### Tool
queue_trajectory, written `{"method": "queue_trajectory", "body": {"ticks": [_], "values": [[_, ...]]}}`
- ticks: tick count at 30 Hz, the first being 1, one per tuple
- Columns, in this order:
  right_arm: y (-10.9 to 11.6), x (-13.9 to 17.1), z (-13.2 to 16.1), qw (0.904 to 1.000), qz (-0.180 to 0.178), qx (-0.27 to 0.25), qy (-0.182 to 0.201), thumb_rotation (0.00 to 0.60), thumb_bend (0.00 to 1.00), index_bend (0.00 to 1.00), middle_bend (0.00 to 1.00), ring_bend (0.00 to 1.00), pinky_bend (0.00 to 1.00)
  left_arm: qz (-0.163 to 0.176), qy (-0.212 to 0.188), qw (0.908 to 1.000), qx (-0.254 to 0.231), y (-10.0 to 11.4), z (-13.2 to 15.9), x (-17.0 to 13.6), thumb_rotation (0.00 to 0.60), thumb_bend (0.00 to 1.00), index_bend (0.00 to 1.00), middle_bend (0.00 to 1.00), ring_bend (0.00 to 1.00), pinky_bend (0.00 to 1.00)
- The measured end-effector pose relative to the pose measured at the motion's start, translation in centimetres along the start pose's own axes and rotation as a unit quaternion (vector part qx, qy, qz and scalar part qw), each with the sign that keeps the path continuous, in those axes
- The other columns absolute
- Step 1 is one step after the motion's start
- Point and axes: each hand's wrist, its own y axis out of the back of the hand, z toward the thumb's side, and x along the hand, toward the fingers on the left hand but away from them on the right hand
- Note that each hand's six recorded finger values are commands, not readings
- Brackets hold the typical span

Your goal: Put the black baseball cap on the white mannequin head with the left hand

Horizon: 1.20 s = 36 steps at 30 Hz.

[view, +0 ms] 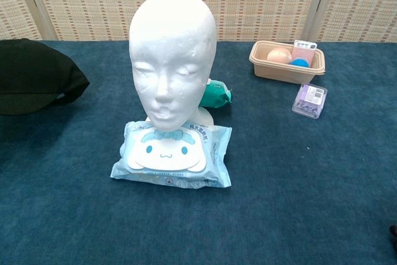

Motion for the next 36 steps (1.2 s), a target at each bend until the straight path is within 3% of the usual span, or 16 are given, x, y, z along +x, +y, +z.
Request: {"method": "queue_trajectory", "body": {"ticks": [8, 36], "values": [[0.0, 0.0, 0.0, 1.0, 0.0, 0.0, 0.0, 0.6, 0.09, 0.33, 0.36, 0.31, 0.38, -0.002, 0.003, 1.0, 0.002, -0.1, -0.1, 0.1, 0.6, 0.43, 0.58, 0.42, 0.35, 0.5], [-0.1, 0.0, 0.0, 1.0, 0.002, 0.001, 0.0, 0.6, 0.09, 0.33, 0.36, 0.31, 0.38, 0.044, 0.001, 0.999, -0.011, 2.4, -1.0, 0.4, 0.6, 0.46, 0.65, 0.43, 0.37, 0.5]]}}
